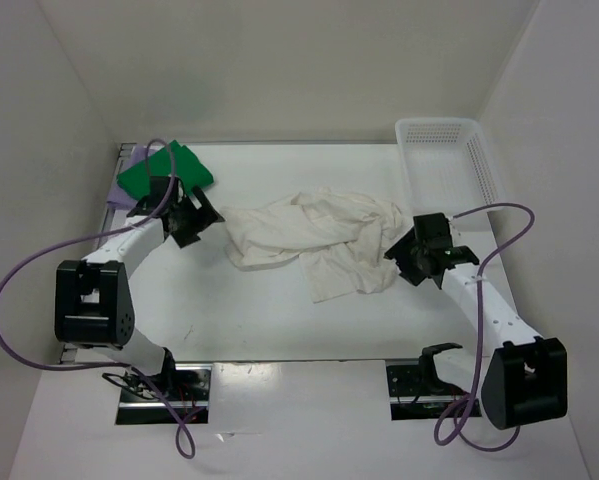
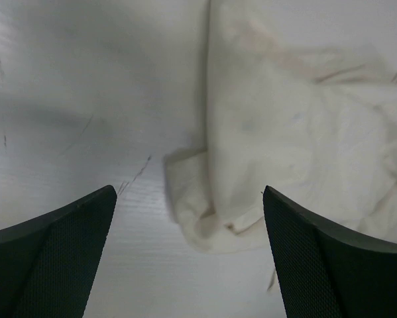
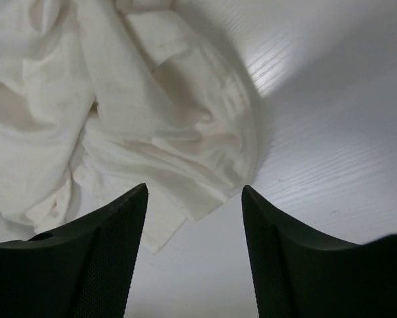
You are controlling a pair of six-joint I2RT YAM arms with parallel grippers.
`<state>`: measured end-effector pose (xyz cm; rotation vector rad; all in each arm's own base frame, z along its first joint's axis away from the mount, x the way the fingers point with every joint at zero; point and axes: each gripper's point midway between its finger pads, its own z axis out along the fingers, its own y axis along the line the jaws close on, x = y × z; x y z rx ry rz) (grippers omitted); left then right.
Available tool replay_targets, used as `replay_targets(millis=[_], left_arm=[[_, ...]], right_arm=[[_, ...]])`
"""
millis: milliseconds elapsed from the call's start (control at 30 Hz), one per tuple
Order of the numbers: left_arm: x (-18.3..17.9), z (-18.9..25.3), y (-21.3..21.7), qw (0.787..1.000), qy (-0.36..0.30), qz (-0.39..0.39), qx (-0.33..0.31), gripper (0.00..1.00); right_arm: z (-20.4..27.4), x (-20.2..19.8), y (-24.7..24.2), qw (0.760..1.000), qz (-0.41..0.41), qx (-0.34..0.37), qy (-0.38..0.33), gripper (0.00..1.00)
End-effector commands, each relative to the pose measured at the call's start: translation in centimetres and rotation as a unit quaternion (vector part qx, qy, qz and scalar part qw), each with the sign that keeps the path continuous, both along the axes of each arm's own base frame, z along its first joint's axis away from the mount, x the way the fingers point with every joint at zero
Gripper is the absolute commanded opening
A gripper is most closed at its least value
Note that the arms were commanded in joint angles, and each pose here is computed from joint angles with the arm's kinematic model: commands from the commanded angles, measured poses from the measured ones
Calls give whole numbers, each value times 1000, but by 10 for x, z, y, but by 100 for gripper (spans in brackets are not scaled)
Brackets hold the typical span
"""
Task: Fold and stack the t-shirts
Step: Flatten out the tshirt
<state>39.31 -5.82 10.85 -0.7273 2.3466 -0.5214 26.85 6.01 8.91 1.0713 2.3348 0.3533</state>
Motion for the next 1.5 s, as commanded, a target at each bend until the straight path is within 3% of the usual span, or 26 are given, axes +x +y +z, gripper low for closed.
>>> replay_targets(millis=[0,33,167,200,267,333,367,433,500,667,900,1133,1267,1367,1467], left_arm=[[-16,-17,-13,1000,20,-21,-2,100],[-25,-22,-13,999,23,-21,-2,100],[-35,-33,-24,998,32,-12,-46,97],[-38,-37,-24,998,39,-7,-51,85],[-45,-45,-30,997,54,-5,-62,72],[-48,-57,-30,996,61,13,-70,60],[-47,-57,-30,995,62,16,-73,59],[-46,-68,-31,995,71,21,-66,58],[-47,-80,-38,994,89,13,-64,56],[-38,-91,-42,992,97,33,-77,49],[-35,-93,-36,992,96,53,-67,42],[-32,-92,-35,991,92,63,-71,29],[-29,-90,-36,991,86,67,-74,29],[-26,-91,-38,992,82,63,-79,35],[-28,-95,-41,991,88,59,-77,61]], right_arm=[[21,0,24,999,41,16,-24,64],[24,-6,41,997,69,25,-27,62],[0,-35,98,989,120,88,8,31],[-17,-46,107,986,131,96,36,25],[-19,-50,131,981,160,108,35,20],[-32,-57,145,977,178,105,53,22],[-34,-55,150,977,178,109,53,25],[-47,-57,157,975,180,110,72,43],[-49,-57,170,972,191,115,70,51],[-65,-58,179,974,174,110,90,51],[-71,-47,178,983,124,112,72,38],[-70,-37,183,985,116,116,63,32],[-74,-34,185,985,118,109,68,32],[-78,-37,186,983,125,108,75,37],[-77,-38,187,982,127,112,78,38]])
